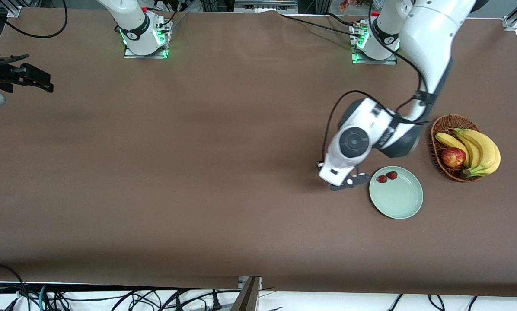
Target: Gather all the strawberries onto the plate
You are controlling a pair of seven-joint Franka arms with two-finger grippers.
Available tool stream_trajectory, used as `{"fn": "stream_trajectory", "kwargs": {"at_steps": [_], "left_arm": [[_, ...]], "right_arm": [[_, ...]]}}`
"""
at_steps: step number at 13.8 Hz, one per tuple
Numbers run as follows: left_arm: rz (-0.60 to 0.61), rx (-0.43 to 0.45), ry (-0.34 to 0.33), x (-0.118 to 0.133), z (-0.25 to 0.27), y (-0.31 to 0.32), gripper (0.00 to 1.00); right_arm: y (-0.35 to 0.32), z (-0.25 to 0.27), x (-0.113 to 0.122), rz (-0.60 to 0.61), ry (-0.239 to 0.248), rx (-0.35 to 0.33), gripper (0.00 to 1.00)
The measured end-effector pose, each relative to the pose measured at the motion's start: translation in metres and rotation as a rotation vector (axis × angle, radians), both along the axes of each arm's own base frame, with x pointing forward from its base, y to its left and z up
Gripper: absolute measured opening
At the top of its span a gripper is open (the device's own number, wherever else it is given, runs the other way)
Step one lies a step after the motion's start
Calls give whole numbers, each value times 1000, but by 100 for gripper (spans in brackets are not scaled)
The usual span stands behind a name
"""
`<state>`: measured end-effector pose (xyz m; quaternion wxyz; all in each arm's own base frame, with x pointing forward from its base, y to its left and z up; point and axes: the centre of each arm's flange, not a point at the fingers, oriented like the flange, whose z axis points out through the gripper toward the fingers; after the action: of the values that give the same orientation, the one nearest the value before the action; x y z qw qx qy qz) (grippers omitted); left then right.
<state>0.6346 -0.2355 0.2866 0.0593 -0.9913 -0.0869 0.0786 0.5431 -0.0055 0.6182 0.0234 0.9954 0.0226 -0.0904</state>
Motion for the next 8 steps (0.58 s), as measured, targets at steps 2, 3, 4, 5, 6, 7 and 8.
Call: {"fn": "stream_trajectory", "kwargs": {"at_steps": [2, 3, 4, 5, 6, 7, 8], "left_arm": [[-156, -38, 16, 22, 10, 55, 33], [-239, -61, 19, 32, 15, 85, 33], [-318, -81, 22, 40, 17, 113, 33], [-392, -99, 29, 44, 18, 139, 33], [-451, -115, 39, 47, 15, 161, 33], [-496, -129, 52, 49, 9, 180, 33], [-530, -144, 60, 50, 1, 197, 33]], "right_arm": [[8, 0, 0, -9, 1, -4, 100], [12, 0, 0, -25, -1, -8, 100], [12, 0, 0, -33, -1, -9, 100], [10, 0, 0, -38, 0, -9, 100], [7, 0, 0, -44, 2, -8, 100], [6, -1, 0, -48, 4, -2, 100], [6, -2, 1, -50, 7, 7, 100]]}}
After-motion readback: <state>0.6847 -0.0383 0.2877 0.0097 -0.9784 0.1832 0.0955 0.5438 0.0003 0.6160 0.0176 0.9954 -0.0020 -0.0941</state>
